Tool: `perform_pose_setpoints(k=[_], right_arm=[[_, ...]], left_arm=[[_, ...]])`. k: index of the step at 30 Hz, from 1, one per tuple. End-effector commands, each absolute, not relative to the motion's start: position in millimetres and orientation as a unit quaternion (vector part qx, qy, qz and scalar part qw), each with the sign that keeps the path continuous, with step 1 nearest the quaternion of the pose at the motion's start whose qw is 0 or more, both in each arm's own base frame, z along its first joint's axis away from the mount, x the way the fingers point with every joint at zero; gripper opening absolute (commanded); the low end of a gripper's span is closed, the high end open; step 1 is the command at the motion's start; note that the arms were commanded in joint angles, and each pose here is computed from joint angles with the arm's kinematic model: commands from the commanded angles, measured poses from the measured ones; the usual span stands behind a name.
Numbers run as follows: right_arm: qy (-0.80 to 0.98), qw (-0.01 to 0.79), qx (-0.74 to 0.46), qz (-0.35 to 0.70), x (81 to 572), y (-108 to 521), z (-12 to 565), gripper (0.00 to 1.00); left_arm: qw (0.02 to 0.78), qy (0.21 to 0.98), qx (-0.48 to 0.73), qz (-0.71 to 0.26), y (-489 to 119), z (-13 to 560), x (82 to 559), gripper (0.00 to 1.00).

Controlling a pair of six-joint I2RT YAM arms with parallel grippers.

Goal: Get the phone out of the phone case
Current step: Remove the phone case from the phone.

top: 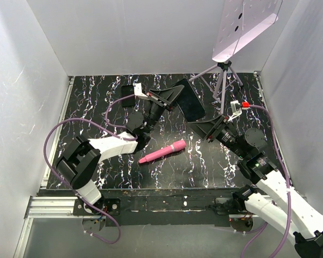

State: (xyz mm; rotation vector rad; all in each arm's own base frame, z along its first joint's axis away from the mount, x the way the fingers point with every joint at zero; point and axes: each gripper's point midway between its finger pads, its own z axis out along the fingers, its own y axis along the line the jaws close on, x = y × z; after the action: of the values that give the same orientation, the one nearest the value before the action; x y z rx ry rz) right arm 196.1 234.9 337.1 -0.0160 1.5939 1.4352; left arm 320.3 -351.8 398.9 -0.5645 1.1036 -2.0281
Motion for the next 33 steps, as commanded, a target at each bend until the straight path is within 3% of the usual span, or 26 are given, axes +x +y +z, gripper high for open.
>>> perform_pose_setpoints(k=[1,16,19,25,33], right_arm=[[0.614,0.510,0.027,0.602,206,228,361,0.62],[0.623,0.524,0.003,0.581,221,237,344,0.21],[0.637,0.544,-0.028,0.545,225,237,332,0.02],[0.657,0.590,-0.238,0.404,226,240,284,0.01],[0.683,0.626,-0.272,0.262,269,220,280,0.01]], left_arm=[[0.395,0.311,-0.204,-0.840,-324,468,302,0.00],[0.368,0.304,-0.195,-0.857,-327,481,293,0.00],[0.349,0.303,-0.188,-0.867,-328,487,287,0.00],[0.255,0.313,-0.147,-0.903,-330,514,252,0.00],[0.227,0.352,-0.119,-0.900,-327,521,222,0.00]])
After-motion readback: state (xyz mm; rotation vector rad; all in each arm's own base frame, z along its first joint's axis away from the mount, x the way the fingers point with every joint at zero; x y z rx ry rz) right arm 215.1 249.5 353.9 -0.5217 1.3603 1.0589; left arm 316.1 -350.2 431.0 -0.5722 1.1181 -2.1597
